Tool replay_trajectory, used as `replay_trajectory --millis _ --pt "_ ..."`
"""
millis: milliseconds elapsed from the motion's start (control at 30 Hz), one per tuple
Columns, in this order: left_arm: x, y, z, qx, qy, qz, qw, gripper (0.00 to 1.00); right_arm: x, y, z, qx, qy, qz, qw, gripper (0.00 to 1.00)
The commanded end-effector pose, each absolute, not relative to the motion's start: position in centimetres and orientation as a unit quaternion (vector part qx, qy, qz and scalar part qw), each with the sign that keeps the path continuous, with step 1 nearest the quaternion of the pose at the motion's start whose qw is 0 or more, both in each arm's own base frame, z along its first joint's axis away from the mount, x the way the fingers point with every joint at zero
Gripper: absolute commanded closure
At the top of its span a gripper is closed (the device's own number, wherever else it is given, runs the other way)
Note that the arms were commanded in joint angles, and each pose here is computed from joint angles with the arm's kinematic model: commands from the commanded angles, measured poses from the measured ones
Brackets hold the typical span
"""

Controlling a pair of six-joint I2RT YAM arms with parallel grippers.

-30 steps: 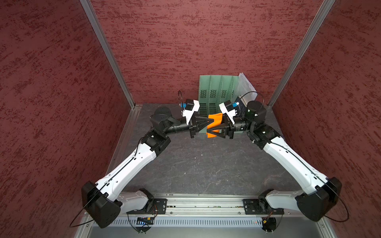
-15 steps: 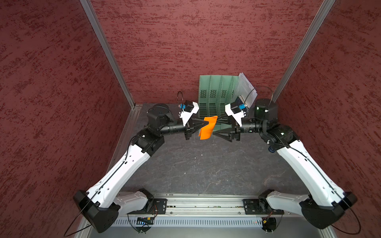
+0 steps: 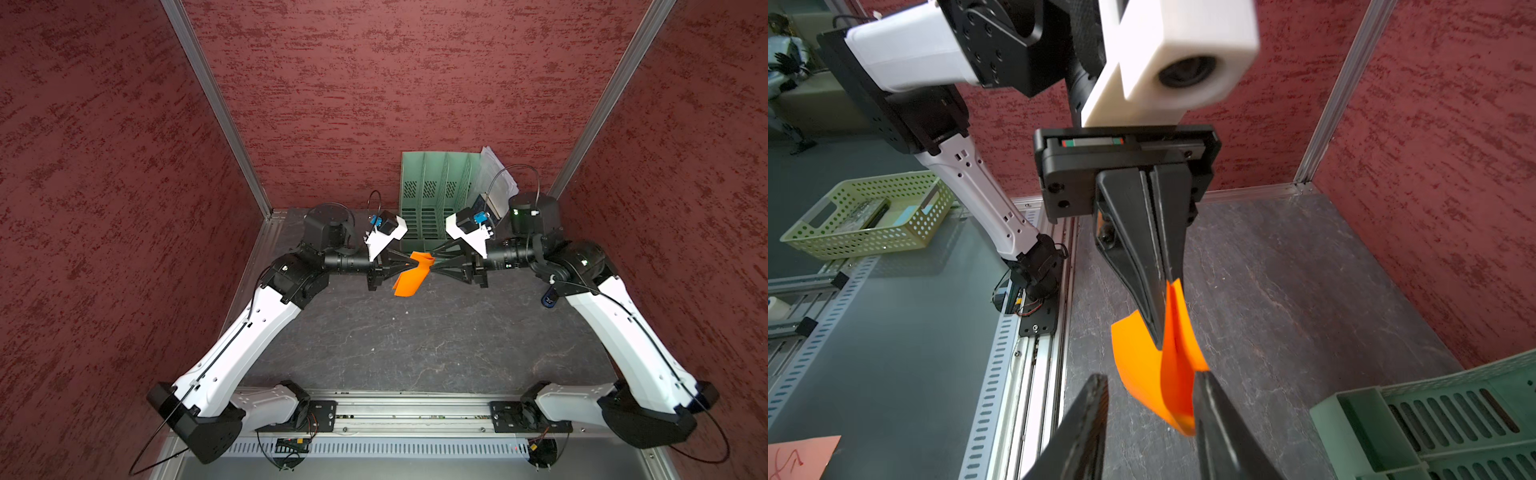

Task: Fold the square paper along the opposite sides
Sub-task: Fold the paper.

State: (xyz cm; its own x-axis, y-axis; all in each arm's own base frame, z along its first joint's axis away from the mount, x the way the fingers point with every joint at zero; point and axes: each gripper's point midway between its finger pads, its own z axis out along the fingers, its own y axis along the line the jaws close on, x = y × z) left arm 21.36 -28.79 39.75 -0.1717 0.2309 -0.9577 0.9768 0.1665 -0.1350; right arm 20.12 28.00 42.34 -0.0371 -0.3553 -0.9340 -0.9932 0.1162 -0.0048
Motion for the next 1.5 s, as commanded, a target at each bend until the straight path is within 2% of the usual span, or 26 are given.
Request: replay_trajectory --millis 0,267,1000,1467 --pt "21.4 -28.5 40.2 0.487 0.629 -0.421 0.436 0.96 19.7 27.7 42.1 -0.559 0.621 0.352 0.422 0.61" --pt "21.4 -28.4 40.8 0.488 0.622 -0.420 0.446 0.96 19.6 27.6 41.8 -0.561 0.619 0.343 0.429 0.62" --pt "22.8 -29.0 38.6 0.480 0.653 -0.413 0.416 0.97 19.2 27.8 42.5 -0.566 0.607 0.347 0.436 0.62" --pt "21.0 -28.5 39.5 0.490 0.638 -0.424 0.416 0.97 20.6 28.5 41.2 -0.567 0.619 0.341 0.423 0.63"
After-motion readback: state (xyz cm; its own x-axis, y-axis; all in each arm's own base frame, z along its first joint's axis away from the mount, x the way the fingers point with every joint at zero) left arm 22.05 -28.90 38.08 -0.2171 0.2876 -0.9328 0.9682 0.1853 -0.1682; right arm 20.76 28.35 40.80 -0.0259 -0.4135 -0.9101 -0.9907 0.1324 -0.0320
